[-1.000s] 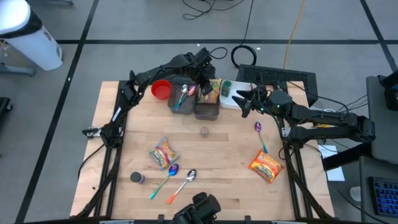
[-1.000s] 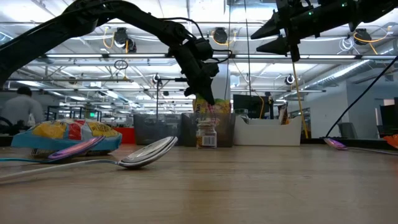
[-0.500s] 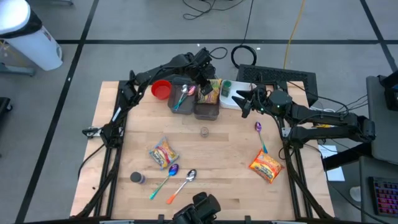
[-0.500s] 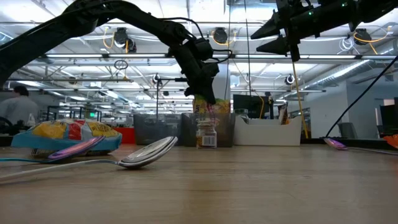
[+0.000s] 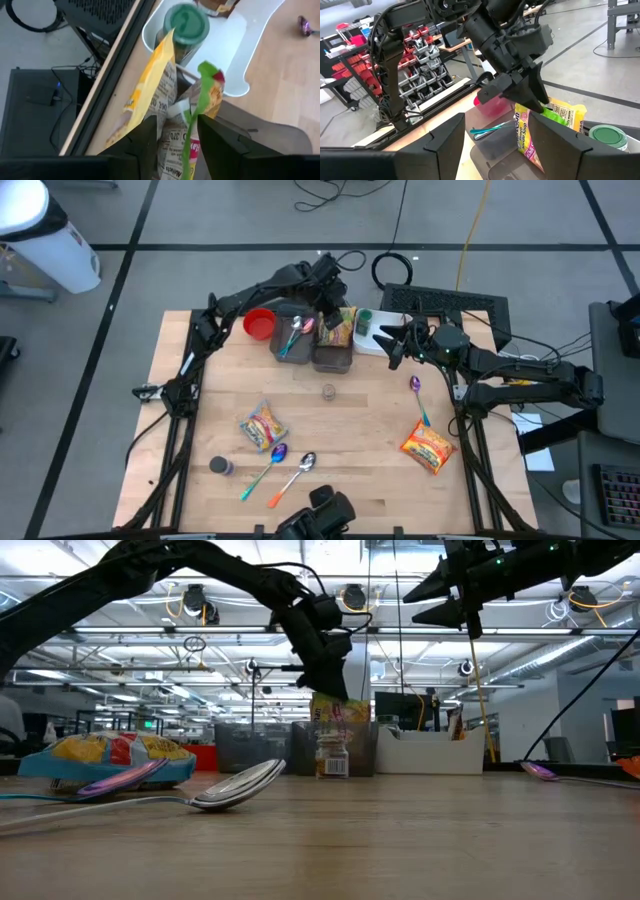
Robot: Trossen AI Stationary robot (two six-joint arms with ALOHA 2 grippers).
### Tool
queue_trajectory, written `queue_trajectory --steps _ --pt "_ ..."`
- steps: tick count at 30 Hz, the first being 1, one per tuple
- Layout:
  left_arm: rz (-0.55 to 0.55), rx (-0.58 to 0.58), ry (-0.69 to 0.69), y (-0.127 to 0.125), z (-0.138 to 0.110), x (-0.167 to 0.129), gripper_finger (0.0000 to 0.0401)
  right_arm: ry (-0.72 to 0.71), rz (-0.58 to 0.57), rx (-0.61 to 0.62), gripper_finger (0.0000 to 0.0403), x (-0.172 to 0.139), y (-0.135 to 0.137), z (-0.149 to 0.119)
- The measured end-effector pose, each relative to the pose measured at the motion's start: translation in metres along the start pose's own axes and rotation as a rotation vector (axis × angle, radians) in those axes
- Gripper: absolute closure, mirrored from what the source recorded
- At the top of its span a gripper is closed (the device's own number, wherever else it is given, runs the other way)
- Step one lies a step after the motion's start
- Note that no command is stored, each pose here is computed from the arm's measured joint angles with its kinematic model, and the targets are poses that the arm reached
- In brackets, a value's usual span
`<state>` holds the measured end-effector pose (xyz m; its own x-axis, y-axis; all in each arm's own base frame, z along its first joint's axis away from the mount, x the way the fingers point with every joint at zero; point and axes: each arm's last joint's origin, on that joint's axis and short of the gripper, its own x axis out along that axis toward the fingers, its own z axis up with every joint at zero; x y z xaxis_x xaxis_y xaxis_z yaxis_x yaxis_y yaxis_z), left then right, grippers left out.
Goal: Pick & Place Food Item
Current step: Put the bottom purple and blue spoon into the left black bin
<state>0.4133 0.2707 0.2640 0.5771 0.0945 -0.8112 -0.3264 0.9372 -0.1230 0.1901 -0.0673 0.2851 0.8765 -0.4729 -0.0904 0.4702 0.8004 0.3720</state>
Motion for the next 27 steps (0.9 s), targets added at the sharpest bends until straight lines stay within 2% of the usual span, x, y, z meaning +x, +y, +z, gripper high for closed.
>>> queue_trajectory --steps 7,12,20,25,27 --pt "-0.018 0.013 -0.021 -0.003 0.008 -0.014 0.0251 0.000 0.000 0.000 0.0192 0.000 0.000 0.000" --pt "0.001 0.058 -0.007 -0.008 0.015 -0.039 0.0251 0.000 0.000 0.000 0.0192 0.000 0.000 0.000" --pt "0.007 0.072 -0.032 -0.030 0.009 -0.127 0.0251 0.002 0.000 0.007 0.0192 0.000 0.000 0.000" --pt "-0.075 0.051 -0.185 -0.051 0.009 -0.188 0.0251 0.012 -0.004 0.006 0.0192 0.000 0.000 -0.001" --pt "-0.096 0.047 -0.217 -0.059 0.006 -0.202 0.0251 0.018 0.007 0.005 0.0192 0.000 0.000 -0.001"
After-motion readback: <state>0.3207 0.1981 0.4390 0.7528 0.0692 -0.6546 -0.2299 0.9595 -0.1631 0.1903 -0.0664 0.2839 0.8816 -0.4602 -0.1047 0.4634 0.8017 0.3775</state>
